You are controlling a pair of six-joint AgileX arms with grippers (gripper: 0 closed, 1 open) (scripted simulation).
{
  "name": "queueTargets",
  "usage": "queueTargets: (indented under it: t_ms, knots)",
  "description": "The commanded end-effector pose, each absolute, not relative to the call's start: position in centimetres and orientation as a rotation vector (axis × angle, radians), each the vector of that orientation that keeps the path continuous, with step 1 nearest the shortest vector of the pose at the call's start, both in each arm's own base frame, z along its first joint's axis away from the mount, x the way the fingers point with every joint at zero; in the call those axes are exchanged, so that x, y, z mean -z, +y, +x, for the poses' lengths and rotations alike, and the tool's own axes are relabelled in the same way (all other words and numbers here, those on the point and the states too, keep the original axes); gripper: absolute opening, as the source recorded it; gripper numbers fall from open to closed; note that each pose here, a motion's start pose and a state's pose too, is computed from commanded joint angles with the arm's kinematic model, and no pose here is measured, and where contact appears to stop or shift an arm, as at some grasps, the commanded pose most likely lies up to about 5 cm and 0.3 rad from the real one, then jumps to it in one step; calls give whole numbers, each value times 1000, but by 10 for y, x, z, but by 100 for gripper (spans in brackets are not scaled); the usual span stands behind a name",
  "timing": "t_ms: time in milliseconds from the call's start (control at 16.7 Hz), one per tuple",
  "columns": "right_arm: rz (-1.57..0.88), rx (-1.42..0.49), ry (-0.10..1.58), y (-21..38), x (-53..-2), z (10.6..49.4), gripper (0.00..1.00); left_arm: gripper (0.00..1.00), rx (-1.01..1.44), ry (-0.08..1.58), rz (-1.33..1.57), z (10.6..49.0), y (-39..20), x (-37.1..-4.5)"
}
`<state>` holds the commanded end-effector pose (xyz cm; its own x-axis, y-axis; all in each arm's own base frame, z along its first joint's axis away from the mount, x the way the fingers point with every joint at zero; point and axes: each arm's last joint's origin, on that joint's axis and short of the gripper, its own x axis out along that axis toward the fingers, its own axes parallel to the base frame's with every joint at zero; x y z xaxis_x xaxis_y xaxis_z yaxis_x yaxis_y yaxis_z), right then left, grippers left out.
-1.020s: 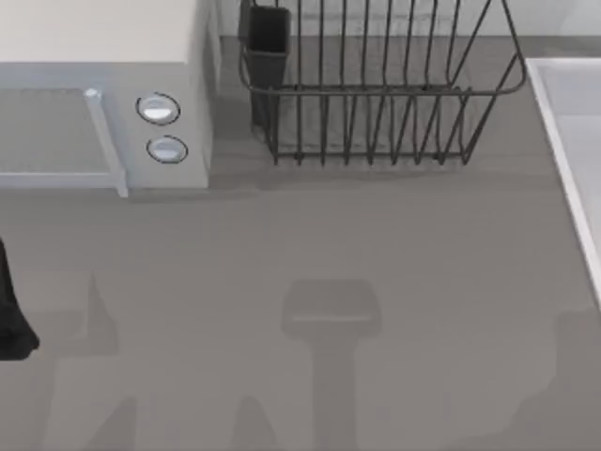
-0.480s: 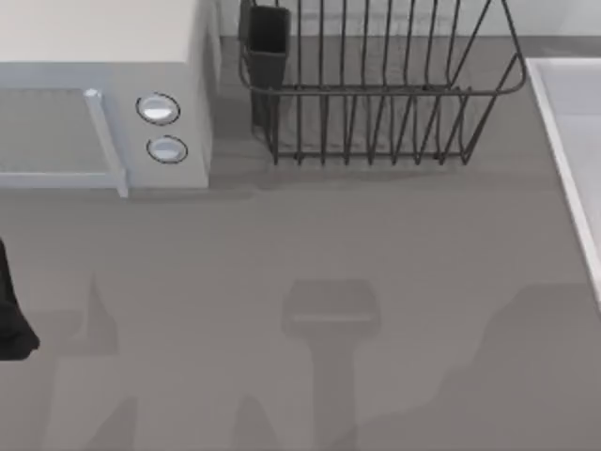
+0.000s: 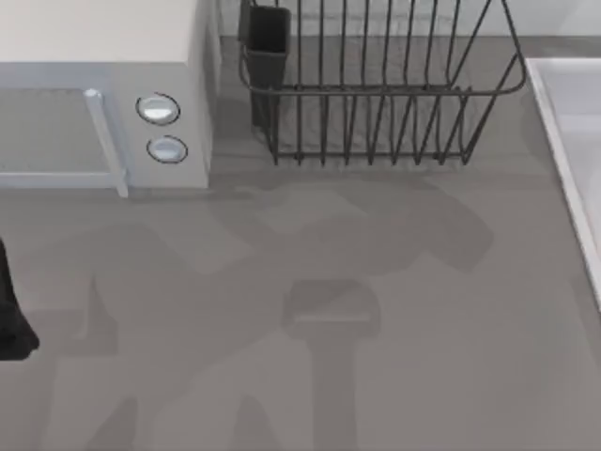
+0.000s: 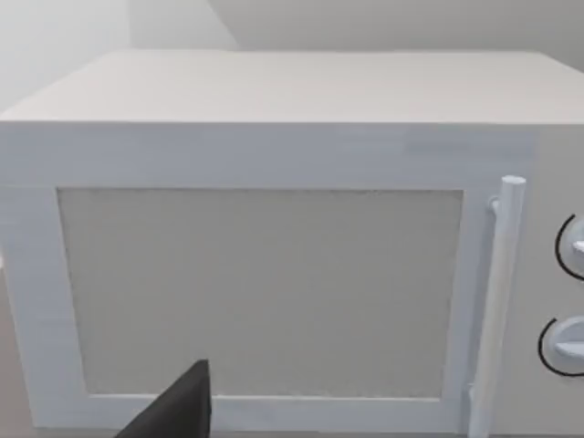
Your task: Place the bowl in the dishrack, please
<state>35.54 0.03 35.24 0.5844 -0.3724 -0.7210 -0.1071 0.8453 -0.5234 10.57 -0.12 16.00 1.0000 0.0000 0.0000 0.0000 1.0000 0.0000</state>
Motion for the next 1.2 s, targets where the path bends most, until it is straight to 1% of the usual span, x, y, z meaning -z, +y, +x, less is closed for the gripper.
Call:
queueTargets:
  t_ms: [120,240,420,540,660,780,900,1200]
  knots:
    - [-584,160,739,69,-361,351,0,100,0,0,0,106,-1,-160]
    - [-540,139,527,135,-373,330,0,100,0,0,0,106,-1,-160]
    - [-372,85,254,210,-393,277,0,100,0,0,0,106,-1,-160]
    - [-232,50,128,240,-405,239,0,100,0,0,0,106,-1,-160]
    - [-109,26,50,256,-413,208,0,100,0,0,0,106,-1,-160]
    - [-28,14,11,263,-418,189,0,100,0,0,0,106,-1,-160]
    - [0,10,0,264,-419,182,0,100,0,0,0,106,-1,-160]
    - [-1,9,2,265,-418,185,0,100,0,0,0,106,-1,-160]
